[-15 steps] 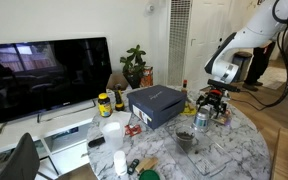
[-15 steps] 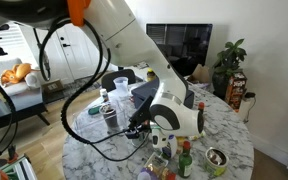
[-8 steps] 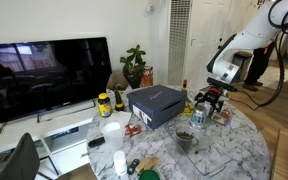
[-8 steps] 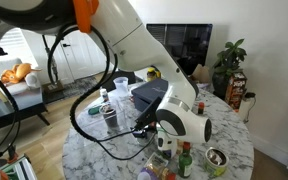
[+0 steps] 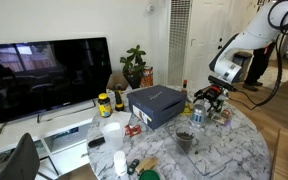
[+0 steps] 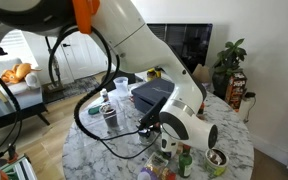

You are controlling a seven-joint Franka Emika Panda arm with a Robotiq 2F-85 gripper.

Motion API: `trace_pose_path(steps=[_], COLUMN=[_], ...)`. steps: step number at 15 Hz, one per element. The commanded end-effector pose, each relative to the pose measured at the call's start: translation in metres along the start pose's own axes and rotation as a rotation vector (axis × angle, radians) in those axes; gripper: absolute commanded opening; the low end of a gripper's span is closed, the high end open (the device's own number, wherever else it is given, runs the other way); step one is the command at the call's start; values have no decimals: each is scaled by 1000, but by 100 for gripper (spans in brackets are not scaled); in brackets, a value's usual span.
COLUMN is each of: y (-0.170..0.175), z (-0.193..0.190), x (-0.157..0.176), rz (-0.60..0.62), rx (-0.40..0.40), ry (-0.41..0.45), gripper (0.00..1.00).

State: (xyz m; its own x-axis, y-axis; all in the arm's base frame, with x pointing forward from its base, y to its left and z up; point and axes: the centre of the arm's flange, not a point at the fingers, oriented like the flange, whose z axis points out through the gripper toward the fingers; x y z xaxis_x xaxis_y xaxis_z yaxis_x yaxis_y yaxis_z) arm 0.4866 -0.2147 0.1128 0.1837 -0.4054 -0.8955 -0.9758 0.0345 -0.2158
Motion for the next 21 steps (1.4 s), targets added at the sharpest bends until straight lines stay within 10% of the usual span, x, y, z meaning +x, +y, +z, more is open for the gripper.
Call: trace_pose_path(steps=[1,15,21], y=[3,2,3], z=[-5,13,19], x=[7,17,22], rz=[19,103,161], rx=[28,-25,-41], ry=[29,135,175], gripper=[100,100,77])
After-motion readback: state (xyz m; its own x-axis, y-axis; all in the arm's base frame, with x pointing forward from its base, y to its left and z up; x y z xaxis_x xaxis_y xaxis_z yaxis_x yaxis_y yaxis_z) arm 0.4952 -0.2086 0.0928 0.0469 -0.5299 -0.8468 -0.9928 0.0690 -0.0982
